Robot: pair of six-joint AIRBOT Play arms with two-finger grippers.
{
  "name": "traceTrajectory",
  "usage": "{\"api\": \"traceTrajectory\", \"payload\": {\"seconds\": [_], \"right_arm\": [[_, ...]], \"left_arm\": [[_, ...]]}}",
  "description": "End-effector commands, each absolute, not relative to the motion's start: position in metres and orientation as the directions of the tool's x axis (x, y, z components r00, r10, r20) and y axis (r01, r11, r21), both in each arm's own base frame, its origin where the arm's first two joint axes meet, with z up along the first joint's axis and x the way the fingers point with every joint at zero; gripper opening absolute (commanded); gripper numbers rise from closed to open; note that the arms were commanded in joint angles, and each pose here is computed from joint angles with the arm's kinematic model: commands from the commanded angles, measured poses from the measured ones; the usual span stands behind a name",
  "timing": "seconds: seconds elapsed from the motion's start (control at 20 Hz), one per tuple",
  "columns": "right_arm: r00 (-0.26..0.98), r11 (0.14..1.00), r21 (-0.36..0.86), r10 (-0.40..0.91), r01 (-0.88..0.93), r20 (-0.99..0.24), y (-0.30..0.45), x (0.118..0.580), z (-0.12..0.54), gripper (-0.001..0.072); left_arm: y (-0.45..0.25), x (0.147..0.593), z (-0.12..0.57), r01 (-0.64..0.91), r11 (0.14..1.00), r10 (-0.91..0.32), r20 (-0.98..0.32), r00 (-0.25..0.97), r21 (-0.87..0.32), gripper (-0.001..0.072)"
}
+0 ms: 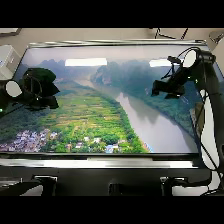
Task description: Fold the clothes and pants, and hang the long-sleeved shirts on hangers.
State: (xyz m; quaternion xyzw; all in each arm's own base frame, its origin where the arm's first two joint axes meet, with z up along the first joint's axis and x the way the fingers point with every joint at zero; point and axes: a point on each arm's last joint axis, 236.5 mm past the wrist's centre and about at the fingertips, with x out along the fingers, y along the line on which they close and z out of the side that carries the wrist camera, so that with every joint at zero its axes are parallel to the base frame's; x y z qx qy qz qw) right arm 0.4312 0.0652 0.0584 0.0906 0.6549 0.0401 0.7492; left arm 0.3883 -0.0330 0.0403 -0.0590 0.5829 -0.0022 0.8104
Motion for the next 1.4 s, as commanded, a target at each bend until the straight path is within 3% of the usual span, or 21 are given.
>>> {"api": "traceTrajectory", "payload": {"seconds": [0.0, 0.15, 0.25, 0.3, 0.45, 0.6, 0.7, 0.95, 1.1, 1.15, 1.2, 1.25, 1.35], "right_arm": [[0.243, 0.98, 0.19, 0.171, 0.057, -0.955, 0.064, 0.456, 0.063, 0.0705], [0.347, 0.984, 0.171, 0.141, 0.056, -0.927, 0.057, 0.48, 0.069, 0.0703], [0.419, 0.984, 0.171, 0.133, 0.053, -0.898, 0.055, 0.498, 0.076, 0.0694], [0.444, 0.983, 0.175, 0.134, 0.051, -0.886, 0.055, 0.504, 0.079, 0.0671], [0.459, 0.989, 0.149, 0.13, 0.005, -0.879, 0.054, 0.507, 0.08, 0.0672], [0.411, 0.989, 0.146, 0.13, 0.006, -0.902, 0.054, 0.496, 0.075, 0.0674], [0.381, 0.99, 0.143, 0.13, 0.007, -0.915, 0.054, 0.489, 0.072, 0.0675], [0.364, 0.991, 0.136, 0.13, -0.01, -0.922, 0.054, 0.485, 0.07, 0.0674], [0.338, 0.988, 0.155, 0.15, -0.012, -0.929, 0.059, 0.478, 0.068, 0.0674], [0.319, 0.986, 0.164, 0.159, -0.012, -0.934, 0.061, 0.474, 0.067, 0.0674], [0.303, 0.986, 0.168, 0.164, -0.013, -0.939, 0.062, 0.47, 0.066, 0.0675], [0.289, 0.986, 0.167, 0.164, -0.013, -0.943, 0.062, 0.467, 0.065, 0.0675], [0.273, 0.987, 0.152, 0.158, -0.045, -0.949, 0.061, 0.461, 0.068, 0.0674]], "left_arm": [[-0.039, 0.418, 0.047, -0.075, 0.988, -0.092, -0.897, 0.433, -0.138, 0.0712], [-0.052, 0.456, 0.062, -0.057, 0.978, -0.131, -0.809, 0.573, -0.198, 0.0712], [-0.03, 0.508, 0.094, -0.062, 0.98, -0.078, -0.655, 0.751, -0.187, 0.0709], [0.0, 0.527, 0.1, -0.152, 0.962, -0.03, -0.641, 0.767, -0.226, 0.0709], [0.111, 0.533, 0.07, -0.462, 0.83, 0.046, -0.788, 0.614, -0.312, 0.0713], [0.18, 0.496, 0.015, -0.717, 0.565, -0.079, -0.892, 0.445, -0.408, 0.0713], [0.199, 0.481, -0.014, -0.772, 0.46, -0.156, -0.896, 0.415, -0.438, 0.0714], [0.207, 0.5, -0.055, -0.756, 0.482, -0.14, -0.891, 0.432, -0.443, 0.0714], [0.191, 0.536, -0.059, -0.66, 0.54, -0.161, -0.834, 0.528, -0.522, 0.071], [0.186, 0.539, -0.06, -0.658, 0.542, -0.16, -0.833, 0.53, -0.523, 0.0581], [0.183, 0.54, -0.06, -0.655, 0.545, -0.164, -0.833, 0.529, -0.523, 0.0217], [0.18, 0.54, -0.055, -0.642, 0.562, -0.169, -0.832, 0.529, -0.522, 0.0031], [0.17, 0.547, -0.024, -0.578, 0.621, -0.155, -0.806, 0.571, -0.529, 0.0023]]}}
